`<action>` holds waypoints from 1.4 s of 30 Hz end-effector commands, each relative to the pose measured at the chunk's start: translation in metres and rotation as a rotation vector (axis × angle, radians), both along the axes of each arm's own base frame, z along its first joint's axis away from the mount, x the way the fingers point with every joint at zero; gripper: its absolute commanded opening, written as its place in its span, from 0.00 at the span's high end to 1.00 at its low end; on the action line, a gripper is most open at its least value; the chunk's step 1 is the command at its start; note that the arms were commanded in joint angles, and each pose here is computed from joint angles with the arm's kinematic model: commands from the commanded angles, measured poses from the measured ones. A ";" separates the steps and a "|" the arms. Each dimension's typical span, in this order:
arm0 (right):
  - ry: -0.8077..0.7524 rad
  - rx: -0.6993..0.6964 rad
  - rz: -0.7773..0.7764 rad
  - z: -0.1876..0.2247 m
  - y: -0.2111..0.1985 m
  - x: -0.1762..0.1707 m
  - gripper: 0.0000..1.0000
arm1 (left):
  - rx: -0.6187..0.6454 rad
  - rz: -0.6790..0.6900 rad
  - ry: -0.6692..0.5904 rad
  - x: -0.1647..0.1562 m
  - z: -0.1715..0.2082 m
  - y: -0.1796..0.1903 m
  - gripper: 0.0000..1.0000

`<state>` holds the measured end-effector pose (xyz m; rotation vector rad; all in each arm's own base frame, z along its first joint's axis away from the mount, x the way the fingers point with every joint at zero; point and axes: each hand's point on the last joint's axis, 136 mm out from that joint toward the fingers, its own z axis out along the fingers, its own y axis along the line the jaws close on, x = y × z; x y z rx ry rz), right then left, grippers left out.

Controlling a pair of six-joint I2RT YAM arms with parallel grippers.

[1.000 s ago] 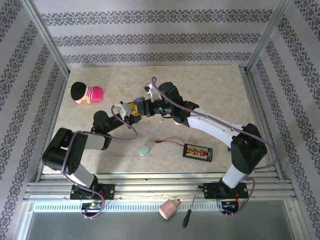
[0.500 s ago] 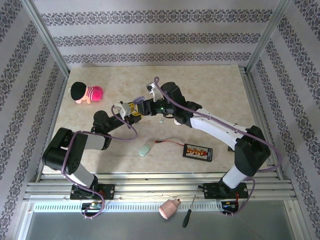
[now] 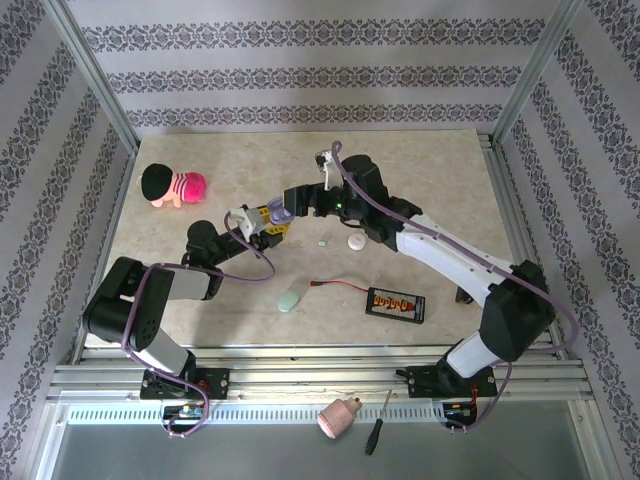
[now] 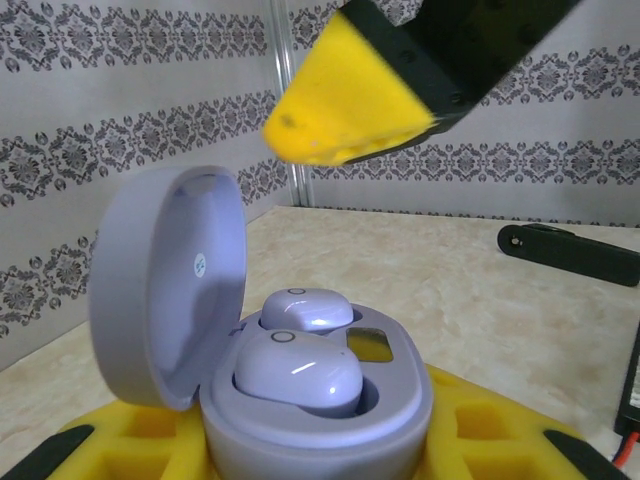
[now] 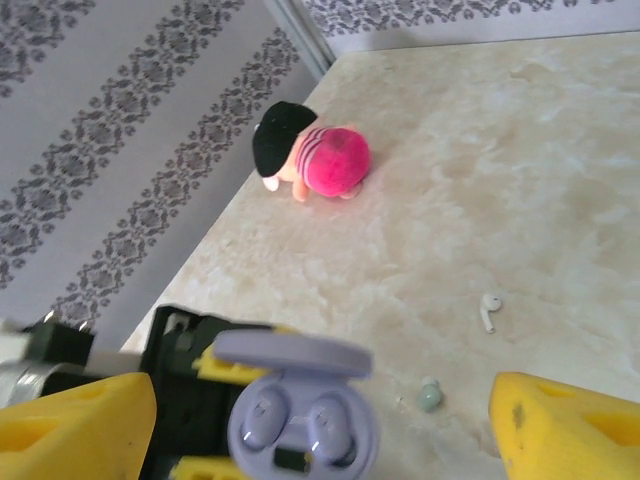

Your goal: Insert wireless bluetooth earbuds into charging case

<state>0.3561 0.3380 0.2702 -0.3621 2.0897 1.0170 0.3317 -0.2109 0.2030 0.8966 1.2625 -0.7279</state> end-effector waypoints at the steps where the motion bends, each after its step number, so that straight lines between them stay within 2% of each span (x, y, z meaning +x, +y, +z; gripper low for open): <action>1: 0.089 0.002 -0.037 -0.001 0.002 0.012 0.14 | 0.009 -0.052 -0.054 -0.011 0.013 -0.008 0.75; 9: 0.247 0.052 0.054 -0.028 0.022 0.012 0.16 | 0.002 -0.037 -0.053 -0.007 0.014 -0.007 0.75; 18: 0.269 0.064 0.047 -0.039 0.015 0.004 0.16 | -0.019 0.016 -0.048 0.003 0.017 -0.003 0.76; 26: 0.380 0.295 0.073 -0.025 0.010 0.001 0.16 | -0.063 0.018 -0.040 0.007 0.026 -0.003 0.76; 33: 0.491 0.454 0.170 -0.012 0.017 -0.008 0.18 | -0.075 0.013 -0.046 0.007 0.032 -0.003 0.76; 42: 0.594 0.576 0.249 -0.016 0.028 -0.010 0.35 | -0.086 0.032 -0.044 0.011 0.032 -0.004 0.76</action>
